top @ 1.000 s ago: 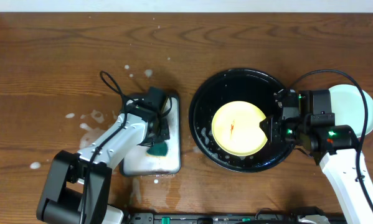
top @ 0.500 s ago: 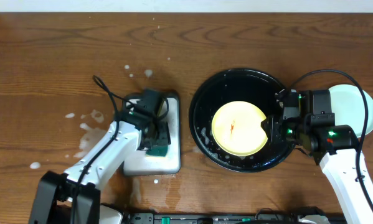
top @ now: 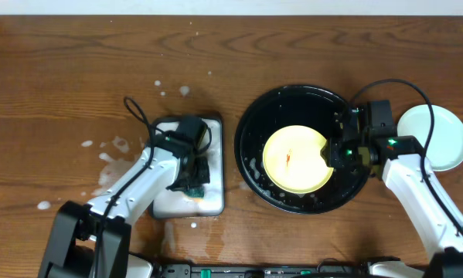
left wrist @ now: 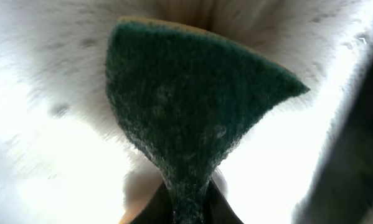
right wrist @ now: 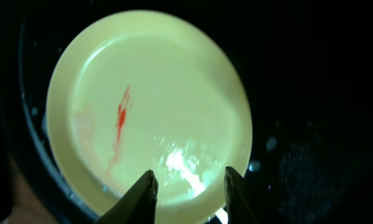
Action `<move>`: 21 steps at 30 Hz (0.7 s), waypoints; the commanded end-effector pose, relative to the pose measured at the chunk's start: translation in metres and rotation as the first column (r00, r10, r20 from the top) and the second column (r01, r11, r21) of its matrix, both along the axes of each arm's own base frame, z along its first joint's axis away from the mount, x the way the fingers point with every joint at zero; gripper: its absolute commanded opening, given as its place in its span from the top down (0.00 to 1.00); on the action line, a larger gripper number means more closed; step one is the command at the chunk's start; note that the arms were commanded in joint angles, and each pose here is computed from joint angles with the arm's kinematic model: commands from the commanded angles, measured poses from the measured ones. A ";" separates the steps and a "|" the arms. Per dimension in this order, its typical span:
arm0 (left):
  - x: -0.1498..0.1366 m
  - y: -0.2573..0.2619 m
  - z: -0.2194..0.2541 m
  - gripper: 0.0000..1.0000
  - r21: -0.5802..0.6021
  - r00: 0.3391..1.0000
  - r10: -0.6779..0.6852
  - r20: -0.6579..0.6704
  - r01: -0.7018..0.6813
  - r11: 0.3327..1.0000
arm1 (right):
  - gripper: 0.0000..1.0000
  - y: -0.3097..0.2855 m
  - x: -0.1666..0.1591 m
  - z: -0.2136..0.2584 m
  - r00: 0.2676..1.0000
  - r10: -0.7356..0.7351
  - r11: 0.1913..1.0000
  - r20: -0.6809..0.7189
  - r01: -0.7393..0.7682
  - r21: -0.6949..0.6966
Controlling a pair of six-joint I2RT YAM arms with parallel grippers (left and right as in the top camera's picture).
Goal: Clean dirty plates on tray and stack at the side
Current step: 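Pick the sponge from the foam tray with left gripper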
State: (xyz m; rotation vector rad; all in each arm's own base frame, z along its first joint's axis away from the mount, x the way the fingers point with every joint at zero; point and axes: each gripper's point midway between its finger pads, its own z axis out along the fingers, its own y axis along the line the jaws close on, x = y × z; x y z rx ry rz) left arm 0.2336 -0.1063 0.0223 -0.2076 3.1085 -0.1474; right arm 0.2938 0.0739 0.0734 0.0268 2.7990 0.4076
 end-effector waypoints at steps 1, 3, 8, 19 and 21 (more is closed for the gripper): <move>0.032 -0.011 0.041 0.93 -0.008 0.995 -0.049 0.088 0.050 0.999 | 0.69 -0.011 0.008 -0.008 0.999 -0.043 0.999 -0.014 0.043 -0.005; 0.041 -0.021 0.063 0.92 -0.027 0.992 -0.064 0.111 0.067 0.997 | 0.73 -0.017 0.011 -0.016 0.998 -0.063 0.998 -0.031 0.063 -0.007; 0.054 -0.078 0.104 0.92 -0.203 0.970 -0.136 0.200 0.177 0.963 | 0.70 -0.018 0.008 -0.041 0.992 -0.069 0.998 -0.110 0.068 -0.010; 0.057 -0.195 0.112 0.92 -0.358 0.900 -0.220 0.375 0.360 0.861 | 0.99 -0.013 0.002 -0.073 0.978 -0.048 0.999 -0.202 0.049 0.003; 0.056 -0.212 0.099 0.92 -0.371 0.902 -0.227 0.366 0.365 0.854 | 0.99 -0.009 0.002 -0.072 0.980 -0.027 0.999 -0.199 0.030 0.015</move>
